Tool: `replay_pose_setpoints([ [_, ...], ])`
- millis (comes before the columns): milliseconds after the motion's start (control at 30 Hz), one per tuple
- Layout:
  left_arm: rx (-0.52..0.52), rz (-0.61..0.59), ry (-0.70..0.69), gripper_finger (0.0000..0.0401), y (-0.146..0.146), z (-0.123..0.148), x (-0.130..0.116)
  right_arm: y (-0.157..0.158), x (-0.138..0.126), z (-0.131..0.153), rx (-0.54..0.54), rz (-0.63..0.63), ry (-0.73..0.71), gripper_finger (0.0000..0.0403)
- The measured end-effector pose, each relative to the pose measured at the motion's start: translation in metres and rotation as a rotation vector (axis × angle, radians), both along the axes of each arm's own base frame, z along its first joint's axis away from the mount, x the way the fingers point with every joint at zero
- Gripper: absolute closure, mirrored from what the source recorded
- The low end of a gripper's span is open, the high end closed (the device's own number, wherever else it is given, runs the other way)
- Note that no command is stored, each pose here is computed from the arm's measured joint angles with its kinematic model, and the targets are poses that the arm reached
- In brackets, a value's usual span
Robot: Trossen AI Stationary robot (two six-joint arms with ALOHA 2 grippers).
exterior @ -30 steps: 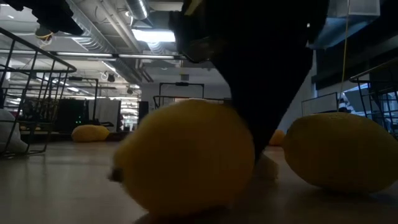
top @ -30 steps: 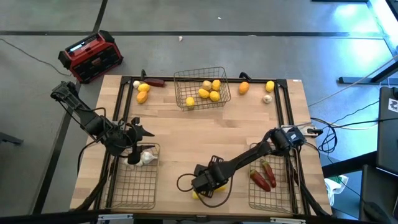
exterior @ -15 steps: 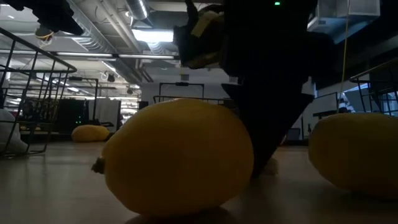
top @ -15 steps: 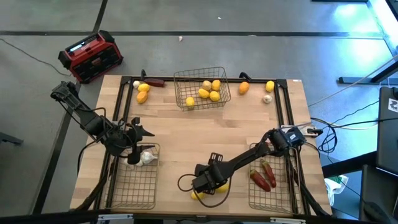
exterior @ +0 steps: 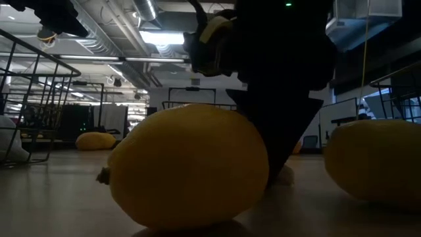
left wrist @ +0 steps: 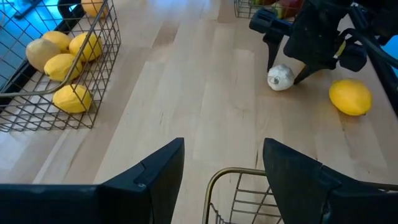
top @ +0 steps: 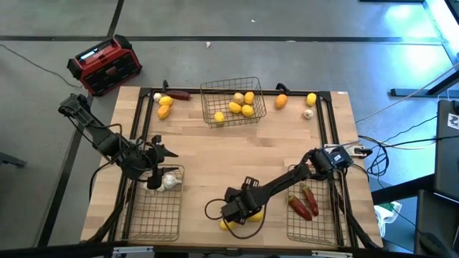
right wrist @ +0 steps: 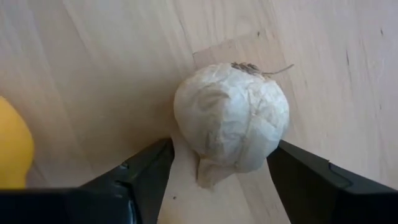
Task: Sort produce into baskets
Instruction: Put the garlic into the bottom left wire basket
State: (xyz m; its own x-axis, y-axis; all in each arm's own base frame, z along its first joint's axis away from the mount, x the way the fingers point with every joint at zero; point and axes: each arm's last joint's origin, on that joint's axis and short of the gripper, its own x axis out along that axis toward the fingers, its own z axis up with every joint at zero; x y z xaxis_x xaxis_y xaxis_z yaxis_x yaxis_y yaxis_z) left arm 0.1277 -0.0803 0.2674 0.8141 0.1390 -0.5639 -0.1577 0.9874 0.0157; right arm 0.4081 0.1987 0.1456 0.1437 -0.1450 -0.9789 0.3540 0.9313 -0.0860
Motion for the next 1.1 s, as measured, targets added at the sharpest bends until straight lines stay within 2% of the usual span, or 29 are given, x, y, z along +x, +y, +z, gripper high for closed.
replay_pose_setpoints([
  [133,0.000,0.001,0.000,0.0187,0.000,0.000,0.000,0.001,0.001,0.000,0.004,0.001,-0.007,0.0183],
  [400,0.000,0.001,0.000,0.0187,0.000,0.000,0.000,0.000,0.002,-0.001,-0.052,0.090,-0.015,0.0321],
  [533,0.000,0.000,0.000,0.0187,0.000,0.000,0.000,-0.001,0.002,-0.001,-0.075,0.129,-0.010,0.0364],
  [700,-0.004,0.003,-0.001,0.0187,0.000,0.000,0.000,-0.003,0.002,-0.002,-0.138,0.162,-0.015,0.0379],
  [900,-0.011,0.006,-0.005,0.0187,0.000,0.000,0.000,-0.005,-0.001,0.002,-0.154,0.180,0.003,0.0378],
  [1100,-0.052,-0.020,-0.026,0.0187,-0.003,0.003,0.002,-0.013,-0.010,0.042,-0.237,0.167,-0.063,0.0380],
])
